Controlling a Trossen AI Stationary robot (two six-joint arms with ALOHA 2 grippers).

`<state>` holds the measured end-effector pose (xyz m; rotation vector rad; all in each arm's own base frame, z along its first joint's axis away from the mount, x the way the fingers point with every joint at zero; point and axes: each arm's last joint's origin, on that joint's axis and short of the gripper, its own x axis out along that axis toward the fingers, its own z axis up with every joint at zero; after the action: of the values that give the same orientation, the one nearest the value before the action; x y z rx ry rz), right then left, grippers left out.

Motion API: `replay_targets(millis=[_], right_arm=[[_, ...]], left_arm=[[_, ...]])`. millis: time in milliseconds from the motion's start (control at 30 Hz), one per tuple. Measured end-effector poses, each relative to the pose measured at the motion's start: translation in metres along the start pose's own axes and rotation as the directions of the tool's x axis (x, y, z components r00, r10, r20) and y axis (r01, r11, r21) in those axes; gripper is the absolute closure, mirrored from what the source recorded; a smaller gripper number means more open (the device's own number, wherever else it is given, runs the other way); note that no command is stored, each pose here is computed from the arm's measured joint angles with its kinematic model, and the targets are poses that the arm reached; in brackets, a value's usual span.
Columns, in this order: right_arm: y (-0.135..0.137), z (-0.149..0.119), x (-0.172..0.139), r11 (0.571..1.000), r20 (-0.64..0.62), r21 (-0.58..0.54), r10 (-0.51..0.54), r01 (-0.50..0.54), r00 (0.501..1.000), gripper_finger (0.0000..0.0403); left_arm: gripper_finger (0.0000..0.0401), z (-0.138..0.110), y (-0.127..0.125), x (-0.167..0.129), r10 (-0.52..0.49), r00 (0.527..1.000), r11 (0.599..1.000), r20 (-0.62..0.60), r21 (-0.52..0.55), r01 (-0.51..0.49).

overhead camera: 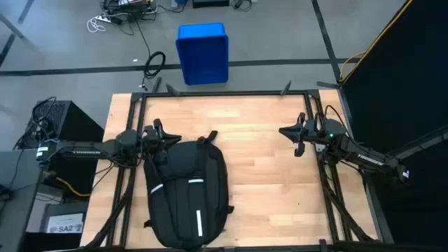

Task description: Unpack backpack

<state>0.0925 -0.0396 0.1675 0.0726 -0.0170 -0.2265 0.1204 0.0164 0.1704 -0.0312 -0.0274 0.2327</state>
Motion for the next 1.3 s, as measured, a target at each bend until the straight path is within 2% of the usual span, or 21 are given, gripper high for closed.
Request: replay_targets(millis=[1300], right_arm=[[0.0, 0.0, 0.0, 1.0, 0.0, 0.0, 0.0, 0.0, 1.0, 0.0391]], left_arm=[[0.0401, -0.0001, 0.0, 0.0, 0.0, 1.0, 1.0, 0.0, 0.0, 0.0]])
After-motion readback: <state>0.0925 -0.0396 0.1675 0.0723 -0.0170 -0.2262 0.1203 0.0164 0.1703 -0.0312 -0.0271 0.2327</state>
